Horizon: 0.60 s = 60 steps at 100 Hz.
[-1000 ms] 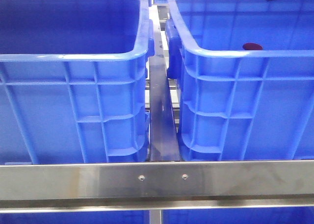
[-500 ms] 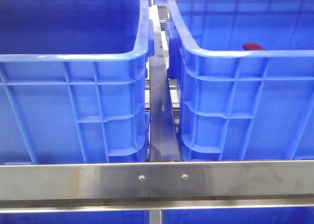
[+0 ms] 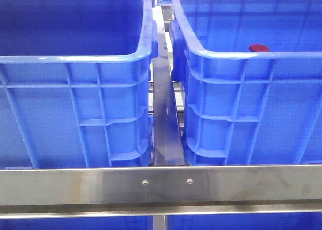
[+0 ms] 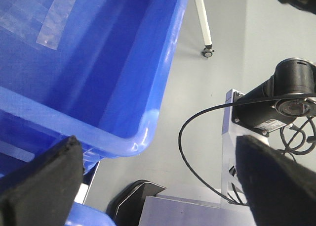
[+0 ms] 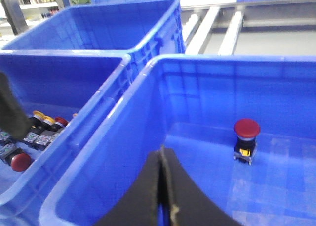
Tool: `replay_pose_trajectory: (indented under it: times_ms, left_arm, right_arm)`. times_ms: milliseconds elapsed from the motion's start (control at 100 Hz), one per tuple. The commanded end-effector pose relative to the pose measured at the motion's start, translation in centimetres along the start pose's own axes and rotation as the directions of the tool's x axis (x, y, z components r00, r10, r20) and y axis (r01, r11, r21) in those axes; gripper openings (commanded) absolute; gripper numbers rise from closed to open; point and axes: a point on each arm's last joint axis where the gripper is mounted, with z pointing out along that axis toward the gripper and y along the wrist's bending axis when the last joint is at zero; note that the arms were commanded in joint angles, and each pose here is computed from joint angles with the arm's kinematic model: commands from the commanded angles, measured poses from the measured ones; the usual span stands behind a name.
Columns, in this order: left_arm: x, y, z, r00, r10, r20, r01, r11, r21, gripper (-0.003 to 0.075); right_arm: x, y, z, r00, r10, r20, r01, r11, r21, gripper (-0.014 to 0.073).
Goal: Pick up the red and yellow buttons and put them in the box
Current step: 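Lower the red button into the bin and open the right gripper, then move the left gripper down onto a yellow-capped push-button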
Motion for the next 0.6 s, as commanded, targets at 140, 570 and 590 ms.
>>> replay_pose_trajectory:
  times_ms: [140, 570, 590]
  left_arm:
    - [-1.8, -2.3, -1.6, 0.992, 0.02, 0.121, -0.026, 0.999, 0.046, 0.0584]
    - [-0.9, 1.2, -5.4, 0.98, -0.051, 0.193, 0.065, 0.996, -0.064, 0.0584]
    - [-0.8, 1.4, -5.7, 0.979, -0.057, 0.197, 0.072, 0.995, -0.073, 0.0584]
  right_arm:
    - [-0.2, 0.8, -1.4, 0.998, -0.009, 0.065, 0.011, 1.0, -0.025, -0.0061]
    - [-0.2, 0.9, -1.4, 0.998, -0.009, 0.063, 0.011, 0.999, -0.031, -0.0061]
    - [-0.2, 0.9, -1.4, 0.998, -0.009, 0.063, 0.011, 0.999, -0.031, -0.0061]
